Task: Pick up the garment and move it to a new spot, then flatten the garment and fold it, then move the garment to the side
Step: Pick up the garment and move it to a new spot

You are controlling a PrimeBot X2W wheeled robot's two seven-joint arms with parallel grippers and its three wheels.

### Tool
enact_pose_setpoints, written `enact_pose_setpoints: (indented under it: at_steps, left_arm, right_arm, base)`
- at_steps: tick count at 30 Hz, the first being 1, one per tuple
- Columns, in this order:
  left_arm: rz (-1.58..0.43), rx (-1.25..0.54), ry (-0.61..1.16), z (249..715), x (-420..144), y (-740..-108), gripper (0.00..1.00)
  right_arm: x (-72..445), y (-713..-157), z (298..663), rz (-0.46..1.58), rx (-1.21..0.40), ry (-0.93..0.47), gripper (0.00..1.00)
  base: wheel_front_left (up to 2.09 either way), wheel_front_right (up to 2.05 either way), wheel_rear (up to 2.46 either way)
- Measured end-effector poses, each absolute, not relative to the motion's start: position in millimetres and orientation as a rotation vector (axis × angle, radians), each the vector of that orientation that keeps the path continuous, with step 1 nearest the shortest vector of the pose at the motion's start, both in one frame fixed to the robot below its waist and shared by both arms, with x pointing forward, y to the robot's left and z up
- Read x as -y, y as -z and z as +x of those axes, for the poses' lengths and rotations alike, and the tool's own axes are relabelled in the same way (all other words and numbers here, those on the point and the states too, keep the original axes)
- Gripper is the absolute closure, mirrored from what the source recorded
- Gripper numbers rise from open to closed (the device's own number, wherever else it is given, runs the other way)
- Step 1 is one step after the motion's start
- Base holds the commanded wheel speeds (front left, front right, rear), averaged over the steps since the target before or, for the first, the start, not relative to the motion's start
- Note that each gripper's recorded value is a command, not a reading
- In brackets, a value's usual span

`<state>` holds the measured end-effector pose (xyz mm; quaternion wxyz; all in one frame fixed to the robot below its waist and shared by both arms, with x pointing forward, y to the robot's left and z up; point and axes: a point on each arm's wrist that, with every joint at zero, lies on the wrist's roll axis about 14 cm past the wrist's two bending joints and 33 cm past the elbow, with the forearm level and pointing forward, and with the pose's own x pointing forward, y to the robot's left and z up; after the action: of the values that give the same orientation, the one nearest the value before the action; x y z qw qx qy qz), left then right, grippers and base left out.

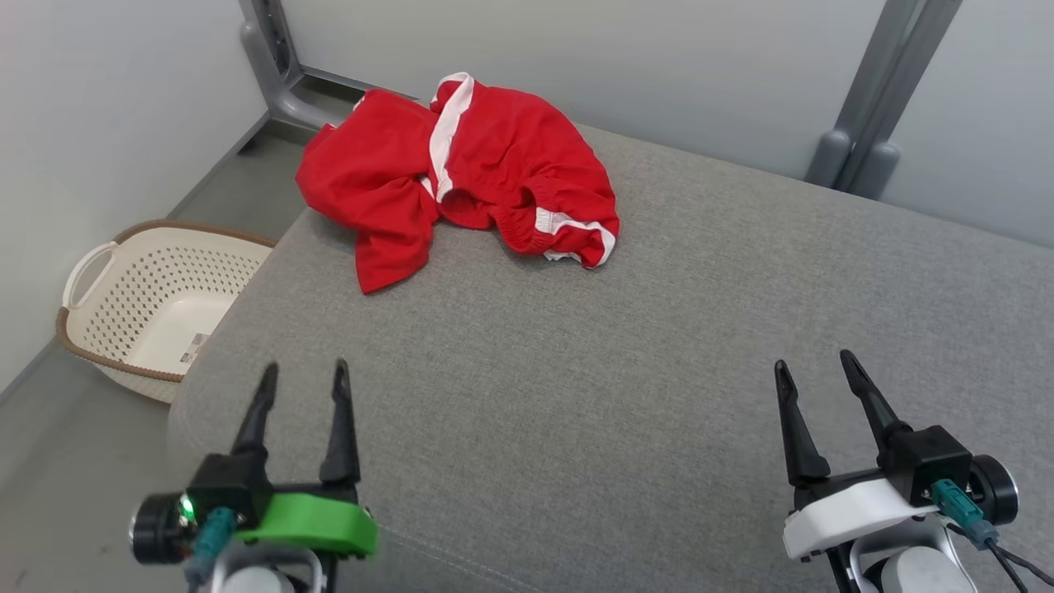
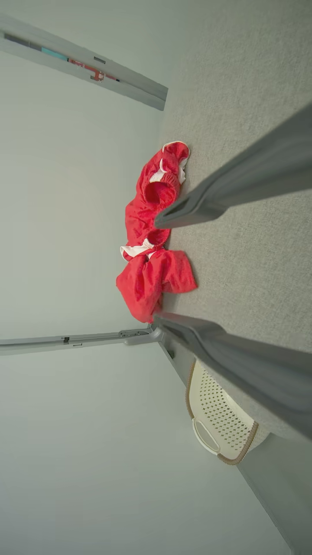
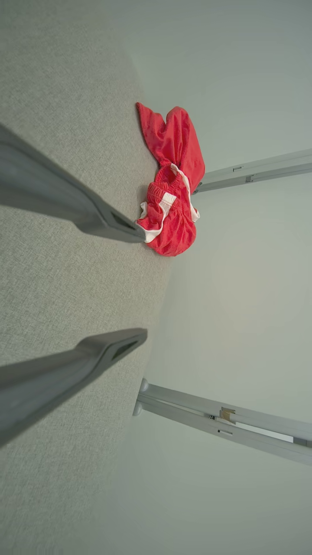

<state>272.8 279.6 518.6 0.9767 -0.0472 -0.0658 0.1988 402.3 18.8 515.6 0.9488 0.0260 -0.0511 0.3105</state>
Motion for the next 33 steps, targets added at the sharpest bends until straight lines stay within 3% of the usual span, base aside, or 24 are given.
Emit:
enact_pose_setpoints:
  at_steps: [10, 17, 19, 24, 33]
  left_arm:
    - [0.162, 0.365, -0.289, 358, -325, -637, 0.00]
    - [0.189, 0.310, -0.196, 456, -328, -680, 0.00]
    - [0.171, 0.189, -0.158, 498, -322, -660, 0.00]
    - [0.088, -0.111, -0.089, 548, -299, -581, 0.00]
    - [-0.100, -0.590, 0.063, 569, -233, -445, 0.00]
  right_arm:
    - [0, -514, 429, 0.020, 0.129, -0.566, 0.00]
    - [19, -501, 454, -0.008, 0.124, -0.504, 0.00]
    - [28, -489, 464, -0.018, 0.104, -0.480, 0.00]
    - [43, -471, 479, -0.030, 0.075, -0.437, 0.00]
    - [70, -426, 491, -0.042, -0.016, -0.371, 0.00]
  base:
    - [0.00, 0.00, 0.00]
    - [0.00, 0.00, 0.00]
    - [0.00, 0.00, 0.00]
    - [0.00, 0.00, 0.00]
    - [0.00, 0.00, 0.00]
